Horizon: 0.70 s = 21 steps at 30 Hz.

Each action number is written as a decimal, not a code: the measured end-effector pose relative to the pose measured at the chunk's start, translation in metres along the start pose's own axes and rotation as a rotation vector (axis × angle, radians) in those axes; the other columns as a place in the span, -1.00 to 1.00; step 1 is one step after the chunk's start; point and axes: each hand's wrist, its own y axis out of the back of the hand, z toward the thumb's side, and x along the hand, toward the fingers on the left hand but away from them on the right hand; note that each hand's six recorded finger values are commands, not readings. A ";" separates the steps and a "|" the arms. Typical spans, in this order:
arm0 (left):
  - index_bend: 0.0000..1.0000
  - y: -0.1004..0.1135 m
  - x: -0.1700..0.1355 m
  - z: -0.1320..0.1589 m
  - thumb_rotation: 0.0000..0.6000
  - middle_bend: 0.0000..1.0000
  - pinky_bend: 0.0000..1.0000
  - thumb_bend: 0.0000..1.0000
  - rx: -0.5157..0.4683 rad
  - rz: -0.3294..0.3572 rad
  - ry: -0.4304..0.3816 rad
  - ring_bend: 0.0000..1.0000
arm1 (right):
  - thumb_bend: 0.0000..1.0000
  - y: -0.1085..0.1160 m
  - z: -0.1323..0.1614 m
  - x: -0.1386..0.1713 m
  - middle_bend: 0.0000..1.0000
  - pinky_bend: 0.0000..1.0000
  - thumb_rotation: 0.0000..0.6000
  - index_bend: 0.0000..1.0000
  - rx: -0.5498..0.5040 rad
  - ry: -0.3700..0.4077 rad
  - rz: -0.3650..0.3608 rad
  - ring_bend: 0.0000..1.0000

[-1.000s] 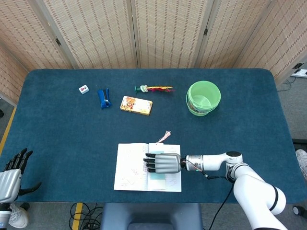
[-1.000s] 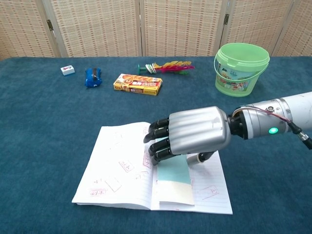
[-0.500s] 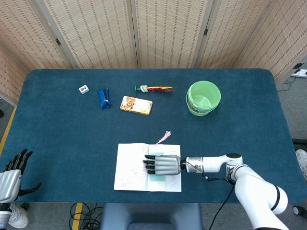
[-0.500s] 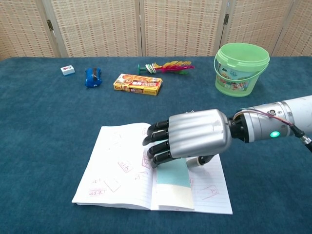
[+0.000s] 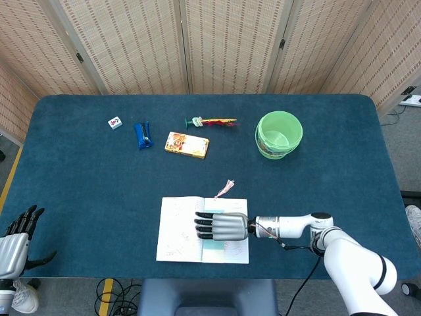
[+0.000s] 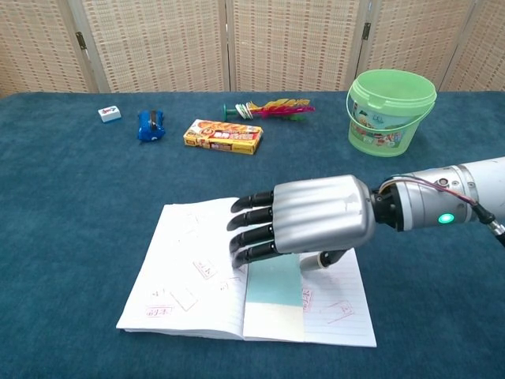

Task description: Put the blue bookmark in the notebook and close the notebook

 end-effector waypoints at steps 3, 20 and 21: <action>-0.91 0.000 0.000 0.000 1.00 -1.00 -0.68 -0.61 0.000 -0.001 0.000 -0.85 | -0.54 0.001 0.000 0.000 -0.71 -0.78 1.00 -0.71 -0.004 -0.011 -0.006 -0.82; -0.91 -0.001 0.001 0.002 1.00 -1.00 -0.68 -0.61 -0.001 -0.003 -0.007 -0.85 | -0.54 -0.001 0.000 0.003 -0.85 -0.86 1.00 -0.90 -0.009 -0.041 -0.002 -0.92; -0.91 -0.001 0.001 0.002 1.00 -1.00 -0.68 -0.61 0.000 -0.004 -0.006 -0.85 | -0.54 -0.001 0.000 0.003 -0.85 -0.86 1.00 -0.90 -0.008 -0.039 -0.001 -0.92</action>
